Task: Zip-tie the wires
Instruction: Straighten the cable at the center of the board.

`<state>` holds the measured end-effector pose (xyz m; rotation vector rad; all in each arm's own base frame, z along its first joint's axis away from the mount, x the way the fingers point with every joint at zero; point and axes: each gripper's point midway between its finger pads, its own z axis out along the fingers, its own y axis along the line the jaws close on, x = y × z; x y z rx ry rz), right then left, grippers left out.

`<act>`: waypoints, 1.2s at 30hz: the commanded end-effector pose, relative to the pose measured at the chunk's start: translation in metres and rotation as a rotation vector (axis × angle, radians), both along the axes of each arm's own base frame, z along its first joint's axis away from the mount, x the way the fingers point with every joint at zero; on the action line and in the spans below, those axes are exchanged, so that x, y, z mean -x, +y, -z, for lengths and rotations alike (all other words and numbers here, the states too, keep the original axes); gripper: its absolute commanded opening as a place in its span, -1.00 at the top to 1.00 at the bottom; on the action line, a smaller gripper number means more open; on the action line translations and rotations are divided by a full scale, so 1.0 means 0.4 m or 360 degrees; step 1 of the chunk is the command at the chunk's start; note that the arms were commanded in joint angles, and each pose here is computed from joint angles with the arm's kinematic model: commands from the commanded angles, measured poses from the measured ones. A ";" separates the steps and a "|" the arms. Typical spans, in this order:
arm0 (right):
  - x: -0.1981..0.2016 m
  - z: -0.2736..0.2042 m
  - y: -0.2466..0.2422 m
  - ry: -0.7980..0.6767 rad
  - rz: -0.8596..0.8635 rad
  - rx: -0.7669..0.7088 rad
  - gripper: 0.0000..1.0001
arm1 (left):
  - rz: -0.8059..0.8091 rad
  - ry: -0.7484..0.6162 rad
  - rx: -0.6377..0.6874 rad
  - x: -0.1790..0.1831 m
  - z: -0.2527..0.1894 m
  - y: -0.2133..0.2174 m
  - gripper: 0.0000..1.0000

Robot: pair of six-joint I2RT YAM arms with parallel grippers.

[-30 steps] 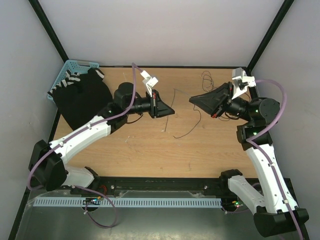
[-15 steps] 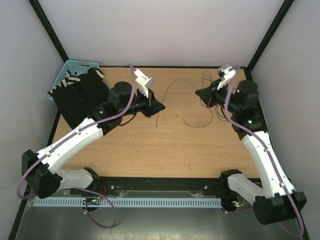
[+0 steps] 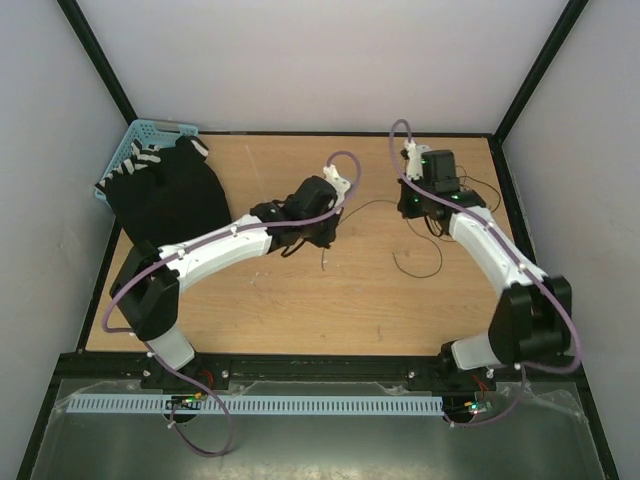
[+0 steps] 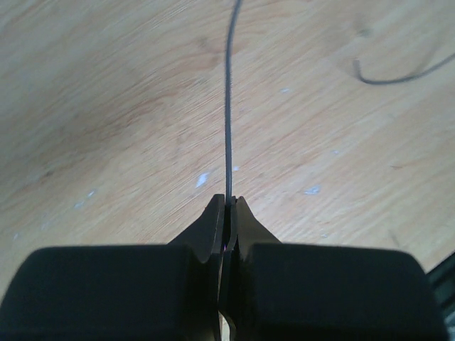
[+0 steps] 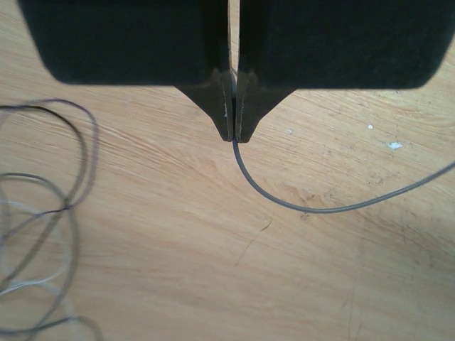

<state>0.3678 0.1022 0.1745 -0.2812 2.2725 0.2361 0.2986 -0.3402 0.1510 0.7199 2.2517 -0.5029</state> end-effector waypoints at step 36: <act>0.197 0.405 0.061 0.0571 -0.0057 0.0358 0.22 | -0.0660 0.0257 -0.0097 -0.054 0.145 0.353 1.00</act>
